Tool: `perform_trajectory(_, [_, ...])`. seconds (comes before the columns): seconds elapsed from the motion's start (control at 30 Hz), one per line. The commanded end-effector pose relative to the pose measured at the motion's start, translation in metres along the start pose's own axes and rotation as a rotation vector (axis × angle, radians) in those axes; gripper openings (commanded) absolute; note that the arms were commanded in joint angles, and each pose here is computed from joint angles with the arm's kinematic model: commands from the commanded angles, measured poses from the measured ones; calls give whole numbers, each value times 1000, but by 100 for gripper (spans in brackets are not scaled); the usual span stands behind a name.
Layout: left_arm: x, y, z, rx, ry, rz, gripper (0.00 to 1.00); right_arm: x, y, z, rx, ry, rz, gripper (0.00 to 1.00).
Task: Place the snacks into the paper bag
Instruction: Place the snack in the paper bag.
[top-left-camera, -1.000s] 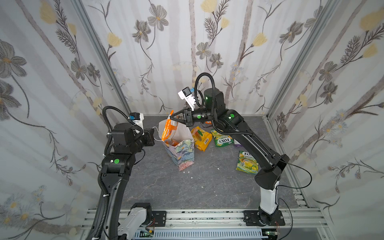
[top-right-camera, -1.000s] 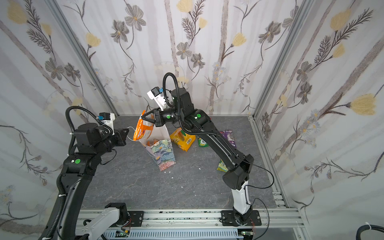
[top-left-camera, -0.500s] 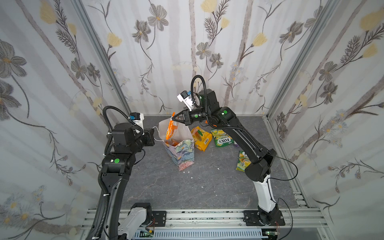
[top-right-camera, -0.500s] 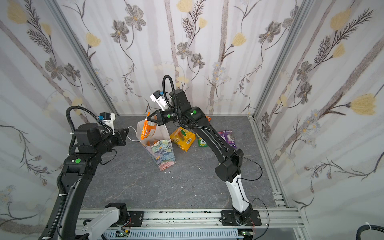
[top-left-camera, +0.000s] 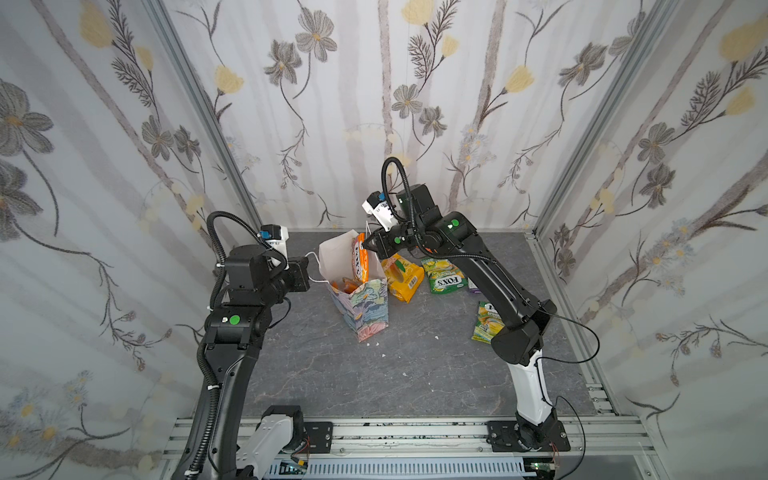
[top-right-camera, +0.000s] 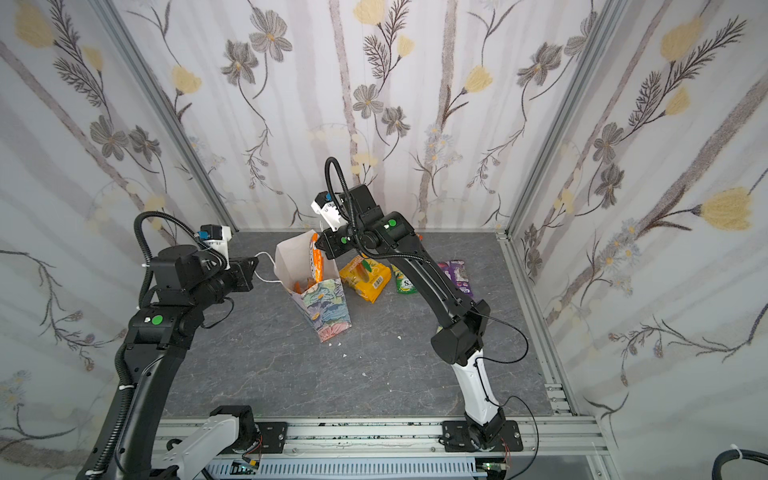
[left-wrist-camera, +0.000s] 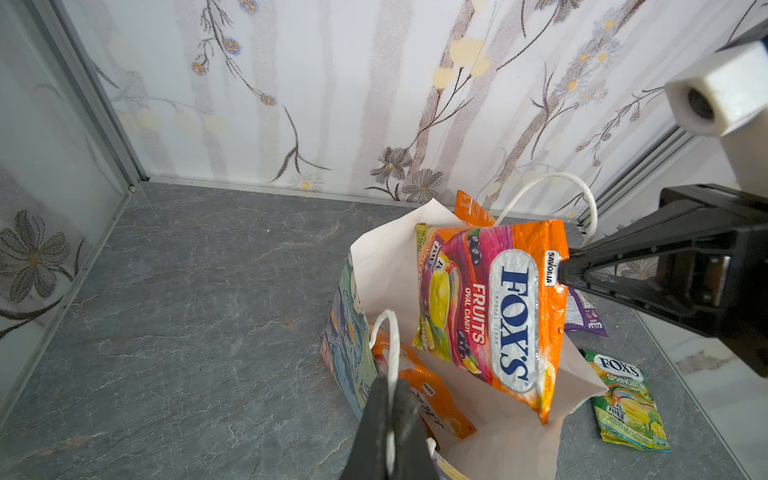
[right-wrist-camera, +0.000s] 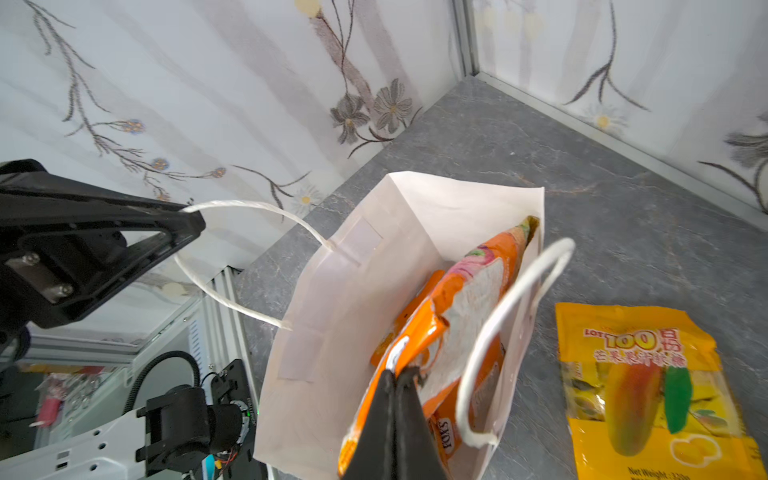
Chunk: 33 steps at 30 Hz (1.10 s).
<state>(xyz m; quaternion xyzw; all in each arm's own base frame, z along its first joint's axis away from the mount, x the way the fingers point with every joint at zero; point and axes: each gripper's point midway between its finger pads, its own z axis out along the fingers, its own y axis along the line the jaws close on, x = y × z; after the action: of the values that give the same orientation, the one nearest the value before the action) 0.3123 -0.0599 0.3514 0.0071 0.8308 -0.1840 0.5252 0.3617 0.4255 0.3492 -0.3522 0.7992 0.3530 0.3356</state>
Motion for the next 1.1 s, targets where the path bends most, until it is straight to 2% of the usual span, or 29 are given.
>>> perform_trajectory(0.0, [-6,-3,0,13,-19,2,0,-5,-2,-12,81,-16,-77,0])
perform_trajectory(0.27, [-3,-2,1,11,-15,-2,0,-1,11,-3,94,-9,-98,0])
perform_trajectory(0.43, [-2,-1,1,9,-15,-1,0,-9,12,2,105,-47,-48,0])
perform_trajectory(0.57, [-1,-1,0,10,-14,0,0,-11,30,12,96,-72,22,0])
perform_trajectory(0.87, [-1,-1,-1,5,-15,9,0,-3,24,22,247,-85,119,0])
perform_trajectory(1.07, [-2,-3,3,21,-15,9,0,-2,23,19,272,-85,112,0])
